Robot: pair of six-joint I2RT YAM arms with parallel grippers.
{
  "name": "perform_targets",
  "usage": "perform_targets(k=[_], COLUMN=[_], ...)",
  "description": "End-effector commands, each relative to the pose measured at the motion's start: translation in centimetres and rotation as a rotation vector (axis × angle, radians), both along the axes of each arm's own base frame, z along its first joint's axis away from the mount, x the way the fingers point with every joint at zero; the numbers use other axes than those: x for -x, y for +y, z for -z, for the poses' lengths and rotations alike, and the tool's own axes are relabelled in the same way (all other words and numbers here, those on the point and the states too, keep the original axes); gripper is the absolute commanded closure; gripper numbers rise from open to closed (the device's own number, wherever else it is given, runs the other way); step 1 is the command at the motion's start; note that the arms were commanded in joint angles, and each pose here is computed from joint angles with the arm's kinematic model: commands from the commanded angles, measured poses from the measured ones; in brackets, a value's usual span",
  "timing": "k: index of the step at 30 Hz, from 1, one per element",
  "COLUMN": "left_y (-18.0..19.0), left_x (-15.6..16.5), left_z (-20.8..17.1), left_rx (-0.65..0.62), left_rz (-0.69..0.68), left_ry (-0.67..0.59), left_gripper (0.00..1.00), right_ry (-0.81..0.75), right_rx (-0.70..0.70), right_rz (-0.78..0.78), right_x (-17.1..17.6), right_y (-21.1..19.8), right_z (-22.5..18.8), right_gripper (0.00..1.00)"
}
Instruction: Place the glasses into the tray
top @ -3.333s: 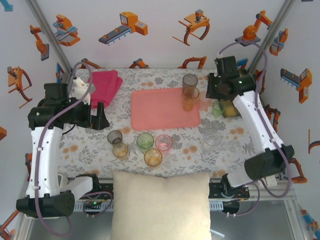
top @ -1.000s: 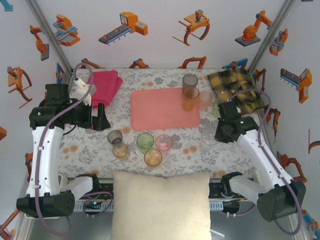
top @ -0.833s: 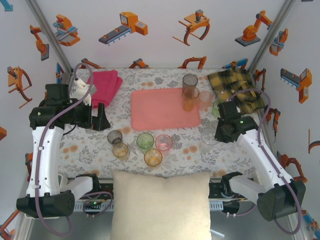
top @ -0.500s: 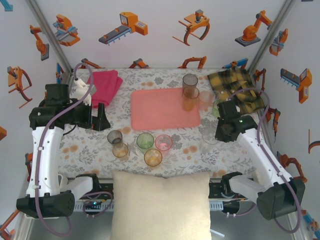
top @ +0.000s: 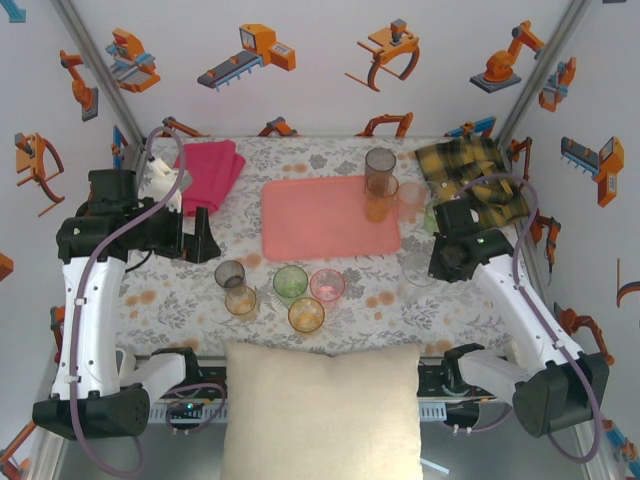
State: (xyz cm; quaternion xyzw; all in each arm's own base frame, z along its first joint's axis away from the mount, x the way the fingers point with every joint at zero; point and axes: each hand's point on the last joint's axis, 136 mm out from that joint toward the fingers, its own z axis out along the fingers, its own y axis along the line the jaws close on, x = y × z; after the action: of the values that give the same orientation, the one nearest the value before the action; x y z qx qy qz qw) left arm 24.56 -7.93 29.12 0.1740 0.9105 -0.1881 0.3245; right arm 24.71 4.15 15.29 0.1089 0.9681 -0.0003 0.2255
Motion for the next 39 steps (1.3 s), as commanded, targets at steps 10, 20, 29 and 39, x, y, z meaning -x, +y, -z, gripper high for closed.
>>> perform_targets(k=[10, 20, 29, 39], left_y=[-0.3, -0.2, -0.2, -0.1], left_x=[0.7, 0.7, 0.5, 0.4], left_z=[-0.3, -0.4, -0.5, -0.6], left_rx=[0.016, 0.012, 0.011, 0.008], left_rz=[0.007, 0.005, 0.002, -0.003], left_ry=[-0.008, -0.011, -0.010, -0.005], left_gripper=[0.03, 0.03, 0.03, 0.03], right_ry=[-0.027, -0.083, -0.153, -0.181], right_rx=[-0.001, -0.009, -0.039, -0.041], right_rz=[-0.038, -0.067, -0.109, -0.142], right_x=[-0.4, -2.1, -6.6, -11.8], right_y=[0.3, 0.9, 2.7, 4.5], right_z=[-2.6, -5.4, -8.3, -8.4], right_gripper=[1.00, 1.00, 1.00, 1.00])
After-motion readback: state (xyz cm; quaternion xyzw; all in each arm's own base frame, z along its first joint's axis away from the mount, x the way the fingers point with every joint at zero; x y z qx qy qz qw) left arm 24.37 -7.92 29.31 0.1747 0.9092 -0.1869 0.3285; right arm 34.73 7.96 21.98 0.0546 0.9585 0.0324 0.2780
